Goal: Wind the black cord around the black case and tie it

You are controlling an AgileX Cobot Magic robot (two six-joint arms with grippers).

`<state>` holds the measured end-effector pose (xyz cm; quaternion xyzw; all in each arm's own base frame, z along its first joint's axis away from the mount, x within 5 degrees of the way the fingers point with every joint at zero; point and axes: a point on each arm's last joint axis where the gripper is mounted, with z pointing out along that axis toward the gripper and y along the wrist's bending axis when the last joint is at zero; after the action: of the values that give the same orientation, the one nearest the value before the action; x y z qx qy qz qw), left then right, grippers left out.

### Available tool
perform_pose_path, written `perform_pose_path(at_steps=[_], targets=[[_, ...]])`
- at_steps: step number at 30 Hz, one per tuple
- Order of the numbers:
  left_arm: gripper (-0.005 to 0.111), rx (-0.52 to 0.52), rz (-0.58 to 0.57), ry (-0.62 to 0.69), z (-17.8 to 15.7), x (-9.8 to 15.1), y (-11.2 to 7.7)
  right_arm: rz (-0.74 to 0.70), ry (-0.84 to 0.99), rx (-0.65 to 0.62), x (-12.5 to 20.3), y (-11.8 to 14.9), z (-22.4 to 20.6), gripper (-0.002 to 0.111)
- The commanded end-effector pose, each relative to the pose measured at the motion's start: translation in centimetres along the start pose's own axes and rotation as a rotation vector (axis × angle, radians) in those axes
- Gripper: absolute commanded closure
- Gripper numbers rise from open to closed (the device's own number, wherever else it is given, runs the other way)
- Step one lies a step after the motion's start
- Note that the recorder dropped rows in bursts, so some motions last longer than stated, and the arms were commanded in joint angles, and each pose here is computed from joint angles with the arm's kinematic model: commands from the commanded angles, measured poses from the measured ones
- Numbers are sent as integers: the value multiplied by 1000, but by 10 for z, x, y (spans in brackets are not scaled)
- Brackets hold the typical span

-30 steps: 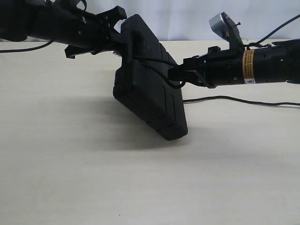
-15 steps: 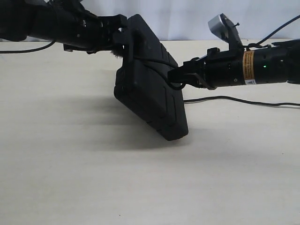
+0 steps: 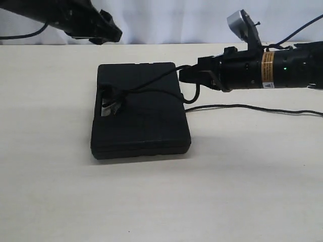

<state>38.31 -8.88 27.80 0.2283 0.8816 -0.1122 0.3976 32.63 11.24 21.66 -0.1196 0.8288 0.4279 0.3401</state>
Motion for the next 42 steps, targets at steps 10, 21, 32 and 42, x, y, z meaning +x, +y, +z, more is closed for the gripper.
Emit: perform_pose_path(at_steps=[10,21,32,42], targets=[[54,184,818,255,42,70,-31,153,-237,-88,-22,7,-3,104],[54,130,743,26,81,67,-33,130,-233,-85,-22,7,-3,104],[90,101,686,-2,95,70,-30,130,-233,-85,-22,7,-3,104],[94,189,647,-8,96,74,-37,204,-264,-92,-25,6,-4,82]])
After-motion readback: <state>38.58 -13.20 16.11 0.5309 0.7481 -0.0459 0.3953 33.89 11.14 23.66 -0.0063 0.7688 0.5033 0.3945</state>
